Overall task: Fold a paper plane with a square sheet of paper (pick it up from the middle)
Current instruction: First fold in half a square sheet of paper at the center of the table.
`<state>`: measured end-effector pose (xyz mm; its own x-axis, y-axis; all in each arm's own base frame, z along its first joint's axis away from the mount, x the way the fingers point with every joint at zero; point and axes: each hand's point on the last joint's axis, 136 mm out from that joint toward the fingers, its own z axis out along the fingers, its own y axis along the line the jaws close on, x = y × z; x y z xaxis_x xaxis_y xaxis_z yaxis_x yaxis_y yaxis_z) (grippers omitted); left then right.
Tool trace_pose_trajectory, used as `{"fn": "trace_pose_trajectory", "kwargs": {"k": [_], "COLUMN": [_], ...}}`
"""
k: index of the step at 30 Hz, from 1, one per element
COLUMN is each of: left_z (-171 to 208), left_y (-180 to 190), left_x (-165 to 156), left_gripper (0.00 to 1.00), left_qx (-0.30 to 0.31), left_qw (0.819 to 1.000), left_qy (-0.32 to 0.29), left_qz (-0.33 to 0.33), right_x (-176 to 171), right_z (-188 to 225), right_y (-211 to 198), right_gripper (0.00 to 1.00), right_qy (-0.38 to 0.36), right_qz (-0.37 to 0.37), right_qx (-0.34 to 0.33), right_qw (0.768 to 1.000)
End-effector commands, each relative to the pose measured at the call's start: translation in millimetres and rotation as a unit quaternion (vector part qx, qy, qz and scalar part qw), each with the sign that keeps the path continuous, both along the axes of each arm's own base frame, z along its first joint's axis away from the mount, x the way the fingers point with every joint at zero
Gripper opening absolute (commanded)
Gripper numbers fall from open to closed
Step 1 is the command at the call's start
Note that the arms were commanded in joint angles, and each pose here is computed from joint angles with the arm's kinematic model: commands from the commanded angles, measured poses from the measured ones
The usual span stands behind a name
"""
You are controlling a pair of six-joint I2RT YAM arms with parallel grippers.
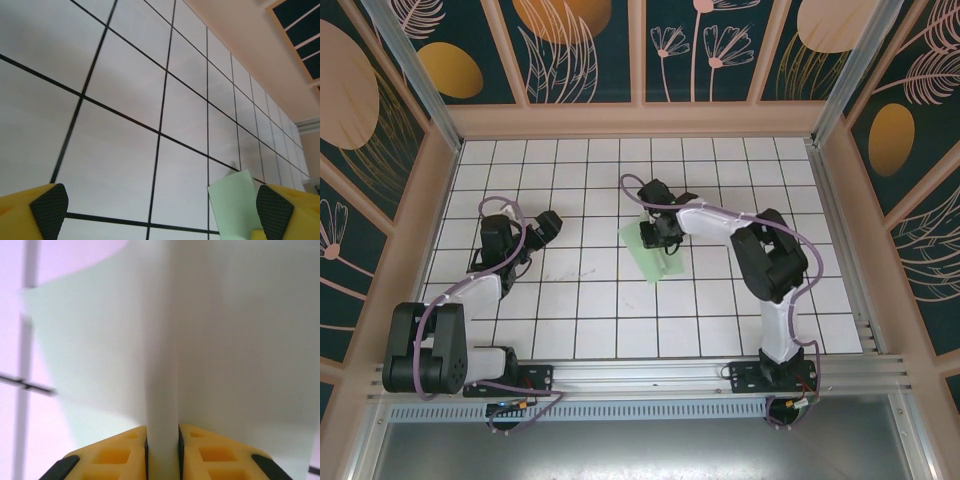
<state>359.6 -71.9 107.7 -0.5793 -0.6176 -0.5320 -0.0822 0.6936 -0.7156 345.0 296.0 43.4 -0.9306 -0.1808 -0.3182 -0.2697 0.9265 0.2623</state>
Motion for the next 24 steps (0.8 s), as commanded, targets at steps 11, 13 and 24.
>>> {"fn": "trace_pose_trajectory", "kwargs": {"k": [11, 13, 24], "left_z": [29, 28, 6], "left_y": [-60, -72, -135], "left_x": [-21, -24, -23], "left_gripper": [0.92, 0.9, 0.7], "left_qx": [-0.157, -0.166, -0.231], "left_qw": [0.977, 0.973, 0.948], "left_qy": [-0.039, -0.034, 0.022], "left_qz": [-0.138, -0.159, -0.219], "right_x": [-7, -8, 5], "right_z": [105, 89, 43], "right_y": [48, 45, 15], "right_gripper": [0.22, 0.24, 0.35], "right_qy": [0.047, 0.06, 0.097], "right_qz": [0.002, -0.01, -0.099], "right_qx": [0.386, 0.379, 0.35], "right_qw": [0.921, 0.924, 0.927]}}
